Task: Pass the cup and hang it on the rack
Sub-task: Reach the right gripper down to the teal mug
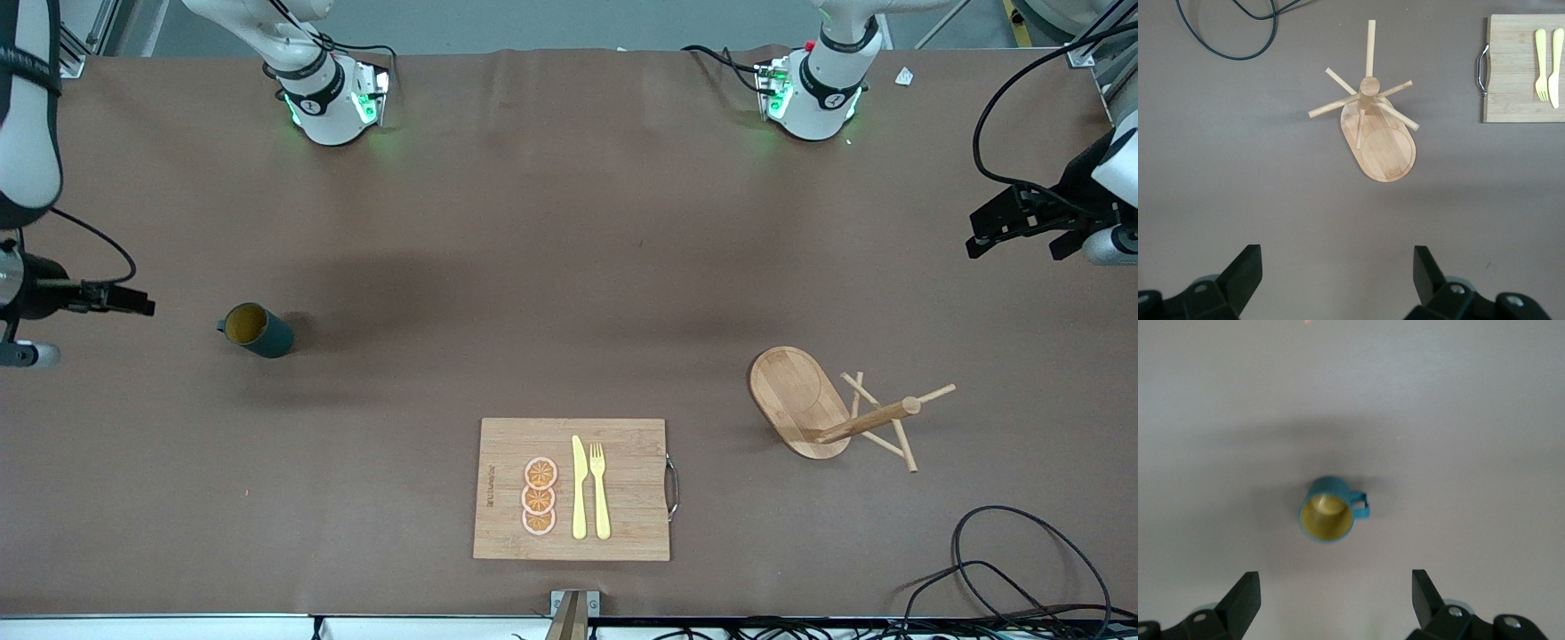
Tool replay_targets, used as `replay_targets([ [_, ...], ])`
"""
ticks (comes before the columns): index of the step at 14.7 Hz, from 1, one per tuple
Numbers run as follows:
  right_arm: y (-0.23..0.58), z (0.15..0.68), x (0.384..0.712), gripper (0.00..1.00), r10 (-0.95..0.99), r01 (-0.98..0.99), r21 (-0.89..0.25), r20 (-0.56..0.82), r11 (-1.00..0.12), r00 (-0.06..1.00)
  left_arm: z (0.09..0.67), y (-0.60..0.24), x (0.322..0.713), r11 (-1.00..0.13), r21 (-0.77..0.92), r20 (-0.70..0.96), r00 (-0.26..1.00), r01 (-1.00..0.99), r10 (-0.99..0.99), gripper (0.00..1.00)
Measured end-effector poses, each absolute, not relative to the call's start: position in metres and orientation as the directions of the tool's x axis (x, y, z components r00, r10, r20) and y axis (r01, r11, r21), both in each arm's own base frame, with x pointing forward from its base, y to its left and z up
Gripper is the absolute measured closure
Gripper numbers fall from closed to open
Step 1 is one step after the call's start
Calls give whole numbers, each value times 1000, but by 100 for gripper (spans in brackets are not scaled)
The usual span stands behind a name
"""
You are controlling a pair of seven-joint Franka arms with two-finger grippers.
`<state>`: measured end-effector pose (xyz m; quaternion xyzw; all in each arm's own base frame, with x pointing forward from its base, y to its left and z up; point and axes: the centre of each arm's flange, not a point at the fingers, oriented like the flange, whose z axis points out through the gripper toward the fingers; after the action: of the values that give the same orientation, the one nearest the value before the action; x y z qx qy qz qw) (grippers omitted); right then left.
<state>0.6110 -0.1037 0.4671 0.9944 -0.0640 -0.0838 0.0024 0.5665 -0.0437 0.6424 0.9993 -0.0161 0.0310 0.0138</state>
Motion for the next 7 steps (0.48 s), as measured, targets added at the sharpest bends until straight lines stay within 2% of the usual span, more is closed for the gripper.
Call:
replay_targets([
  [7, -118, 353, 579, 0, -443, -438, 72, -187, -896, 877, 642, -44, 567, -999, 27, 62, 998, -33, -31, 0],
])
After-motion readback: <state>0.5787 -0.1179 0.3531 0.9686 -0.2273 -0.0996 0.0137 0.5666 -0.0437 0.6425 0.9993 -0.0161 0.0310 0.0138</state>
